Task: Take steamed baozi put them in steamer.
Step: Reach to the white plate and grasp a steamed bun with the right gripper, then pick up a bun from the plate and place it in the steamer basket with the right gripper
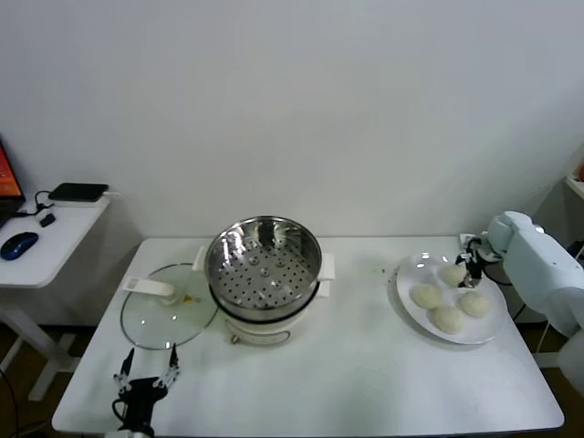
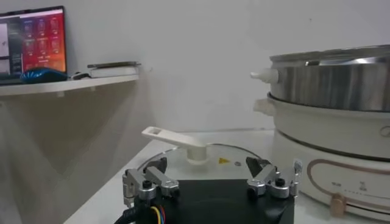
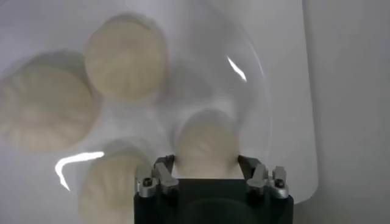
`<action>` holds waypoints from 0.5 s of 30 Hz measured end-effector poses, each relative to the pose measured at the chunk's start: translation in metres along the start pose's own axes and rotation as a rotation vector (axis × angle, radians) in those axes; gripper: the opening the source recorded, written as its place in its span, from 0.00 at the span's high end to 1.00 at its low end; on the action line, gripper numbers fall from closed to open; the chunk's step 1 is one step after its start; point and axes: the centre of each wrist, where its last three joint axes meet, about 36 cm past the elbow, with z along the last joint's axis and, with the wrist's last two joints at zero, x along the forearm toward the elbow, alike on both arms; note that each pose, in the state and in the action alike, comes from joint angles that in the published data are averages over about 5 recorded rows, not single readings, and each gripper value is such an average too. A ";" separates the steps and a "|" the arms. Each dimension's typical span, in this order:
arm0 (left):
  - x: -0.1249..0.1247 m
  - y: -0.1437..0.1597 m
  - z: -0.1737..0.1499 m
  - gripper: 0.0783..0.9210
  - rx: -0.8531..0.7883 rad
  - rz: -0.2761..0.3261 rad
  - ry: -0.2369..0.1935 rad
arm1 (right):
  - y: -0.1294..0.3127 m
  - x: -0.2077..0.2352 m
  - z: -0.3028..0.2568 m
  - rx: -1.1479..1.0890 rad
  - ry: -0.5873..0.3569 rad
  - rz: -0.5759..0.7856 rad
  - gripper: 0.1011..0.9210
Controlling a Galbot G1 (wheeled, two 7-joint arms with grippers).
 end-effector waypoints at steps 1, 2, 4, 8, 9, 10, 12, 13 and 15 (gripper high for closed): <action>0.000 0.000 0.000 0.12 0.000 -0.001 0.000 | -0.001 0.001 0.000 0.002 0.000 0.002 0.27; 0.000 0.000 0.000 0.12 0.000 -0.001 -0.001 | -0.001 0.003 0.000 0.005 -0.001 0.004 0.28; 0.000 0.001 -0.001 0.12 -0.001 -0.003 -0.002 | -0.003 0.006 0.000 0.012 -0.002 0.009 0.28; 0.001 0.001 -0.001 0.12 -0.002 -0.004 -0.003 | -0.007 0.014 0.000 0.028 -0.006 0.015 0.30; 0.001 0.001 -0.001 0.12 -0.002 -0.005 -0.004 | -0.008 0.016 -0.001 0.033 -0.008 0.017 0.30; 0.001 0.001 -0.001 0.12 -0.003 -0.005 -0.004 | -0.009 0.018 -0.001 0.038 -0.010 0.018 0.30; 0.002 0.002 -0.002 0.12 -0.004 -0.007 -0.005 | -0.012 0.025 -0.002 0.051 -0.015 0.023 0.30; 0.002 0.002 -0.002 0.12 -0.004 -0.008 -0.006 | -0.013 0.029 -0.002 0.059 -0.018 0.026 0.30; 0.002 0.003 -0.002 0.12 -0.005 -0.011 -0.006 | -0.017 0.038 -0.005 0.078 -0.024 0.036 0.31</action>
